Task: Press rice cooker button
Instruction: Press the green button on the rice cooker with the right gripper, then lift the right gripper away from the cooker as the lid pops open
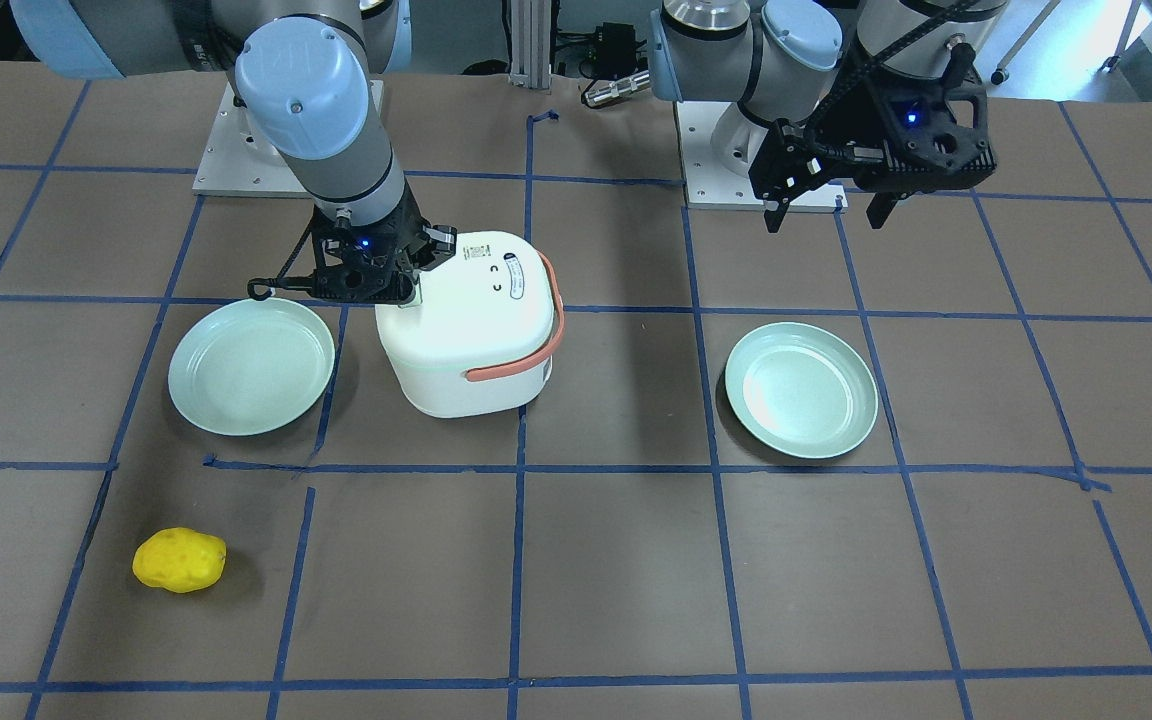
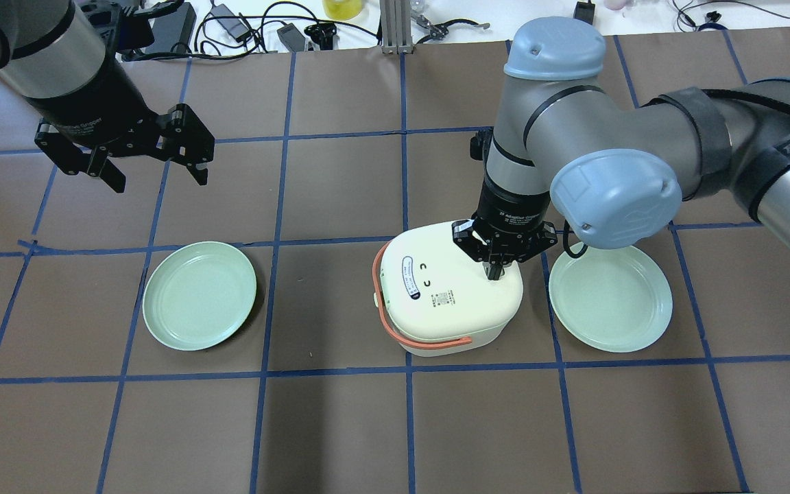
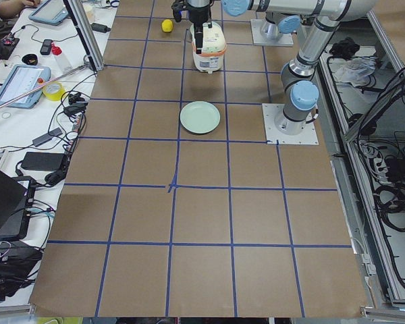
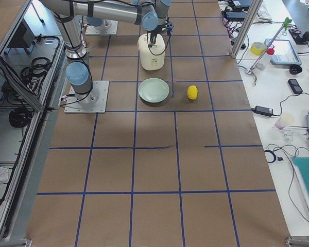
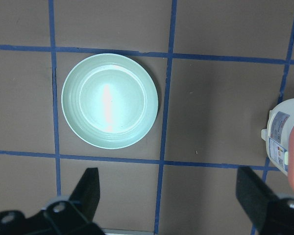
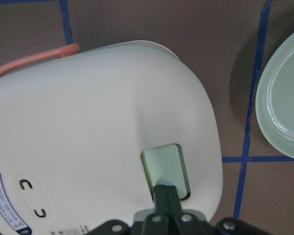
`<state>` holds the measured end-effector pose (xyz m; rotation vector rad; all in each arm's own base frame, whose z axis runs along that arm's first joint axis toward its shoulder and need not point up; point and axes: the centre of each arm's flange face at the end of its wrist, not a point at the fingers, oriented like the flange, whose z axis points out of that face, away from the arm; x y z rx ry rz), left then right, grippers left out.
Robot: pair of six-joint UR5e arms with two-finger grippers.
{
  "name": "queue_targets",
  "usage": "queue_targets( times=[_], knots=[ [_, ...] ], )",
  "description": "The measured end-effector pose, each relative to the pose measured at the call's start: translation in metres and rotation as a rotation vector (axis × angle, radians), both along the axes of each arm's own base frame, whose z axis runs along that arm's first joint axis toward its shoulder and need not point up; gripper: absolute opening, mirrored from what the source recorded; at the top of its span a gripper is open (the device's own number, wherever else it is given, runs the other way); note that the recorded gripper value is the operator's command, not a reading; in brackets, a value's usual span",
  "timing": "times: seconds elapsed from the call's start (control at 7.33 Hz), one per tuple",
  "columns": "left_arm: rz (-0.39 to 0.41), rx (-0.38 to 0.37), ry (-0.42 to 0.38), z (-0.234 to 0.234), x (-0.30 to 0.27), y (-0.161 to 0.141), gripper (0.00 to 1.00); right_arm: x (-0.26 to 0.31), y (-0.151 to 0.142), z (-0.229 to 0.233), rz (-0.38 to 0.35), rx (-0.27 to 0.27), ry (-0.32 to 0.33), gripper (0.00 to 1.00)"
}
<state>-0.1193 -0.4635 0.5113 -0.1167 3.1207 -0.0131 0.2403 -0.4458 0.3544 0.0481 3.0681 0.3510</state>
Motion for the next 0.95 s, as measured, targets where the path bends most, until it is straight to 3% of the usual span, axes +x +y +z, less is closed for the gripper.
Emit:
queue_targets(
  times=[0.27,0.55,0.82,0.95],
  knots=[
    [0.001,0.000,0.000,0.000,0.000,0.000,1.00,0.000,-0.007,0.016,0.004,-0.061,-0.004,1.00],
    [0.000,0.000,0.000,0.000,0.000,0.000,1.00,-0.009,-0.033,0.061,-0.019,-0.188,-0.022,1.00],
    [0.000,0.000,0.000,0.000,0.000,0.000,1.00,-0.046,-0.059,0.115,-0.066,-0.233,-0.024,1.00],
    [0.000,0.000,0.000,0.000,0.000,0.000,1.00,-0.069,-0.069,0.136,-0.046,-0.246,-0.026,1.00]
  ],
)
